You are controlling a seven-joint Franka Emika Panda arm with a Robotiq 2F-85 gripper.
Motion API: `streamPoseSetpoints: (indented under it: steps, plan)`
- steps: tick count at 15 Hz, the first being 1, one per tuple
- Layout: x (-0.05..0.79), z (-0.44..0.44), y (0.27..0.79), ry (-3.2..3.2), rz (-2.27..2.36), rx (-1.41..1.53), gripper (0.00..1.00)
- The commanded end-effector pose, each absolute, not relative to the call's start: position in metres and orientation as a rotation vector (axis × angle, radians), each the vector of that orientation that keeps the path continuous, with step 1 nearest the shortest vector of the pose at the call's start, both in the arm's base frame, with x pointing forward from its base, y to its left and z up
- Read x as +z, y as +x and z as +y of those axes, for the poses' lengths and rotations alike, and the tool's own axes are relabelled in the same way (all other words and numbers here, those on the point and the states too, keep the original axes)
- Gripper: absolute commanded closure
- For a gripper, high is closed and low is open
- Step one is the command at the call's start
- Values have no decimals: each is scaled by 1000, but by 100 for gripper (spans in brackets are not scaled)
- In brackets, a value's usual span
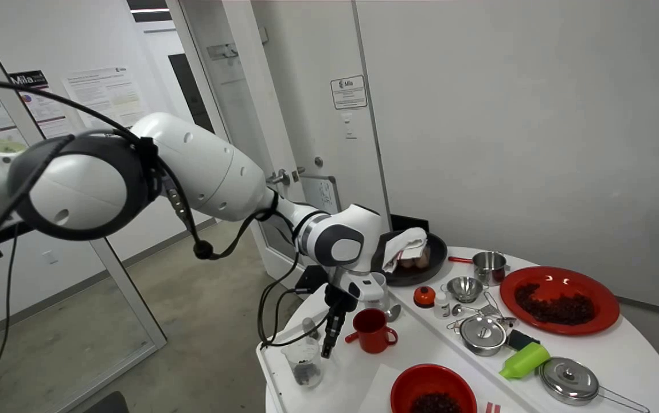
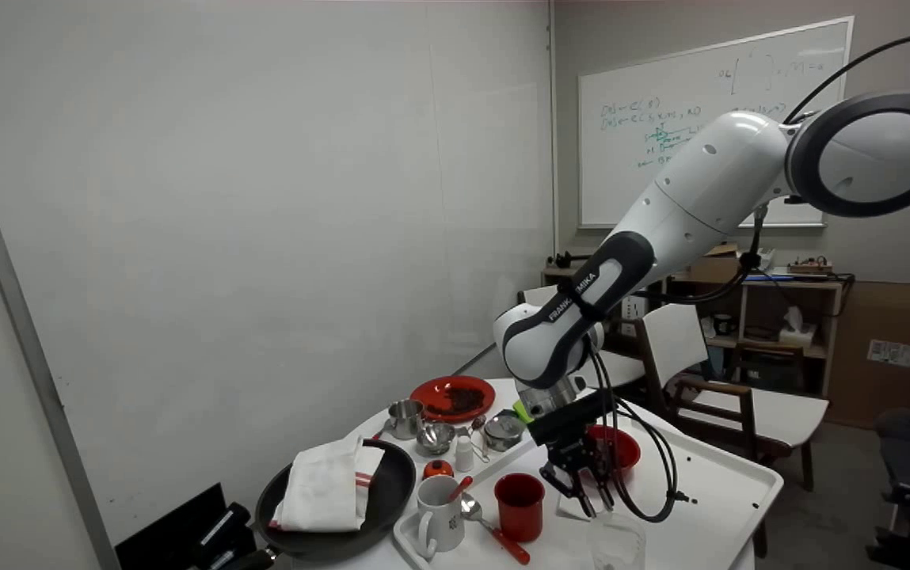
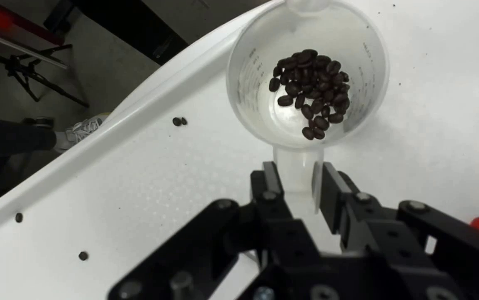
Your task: Pour some of the contents from the jug into the red bowl, pour the contents in the red cup into the red bowl then pour some of the contents from the jug into the red bowl
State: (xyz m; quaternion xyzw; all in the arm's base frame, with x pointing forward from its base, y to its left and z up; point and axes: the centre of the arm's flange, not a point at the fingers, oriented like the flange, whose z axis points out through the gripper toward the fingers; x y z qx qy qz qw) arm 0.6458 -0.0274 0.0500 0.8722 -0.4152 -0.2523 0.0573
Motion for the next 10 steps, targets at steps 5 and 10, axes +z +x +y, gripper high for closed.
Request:
streamPoseSetpoints:
  steps: [5,10]
  plan:
    - [27,-30,659,2641,-1336,-688,91]
    - [13,-36,663,2607,-1385,-681,90]
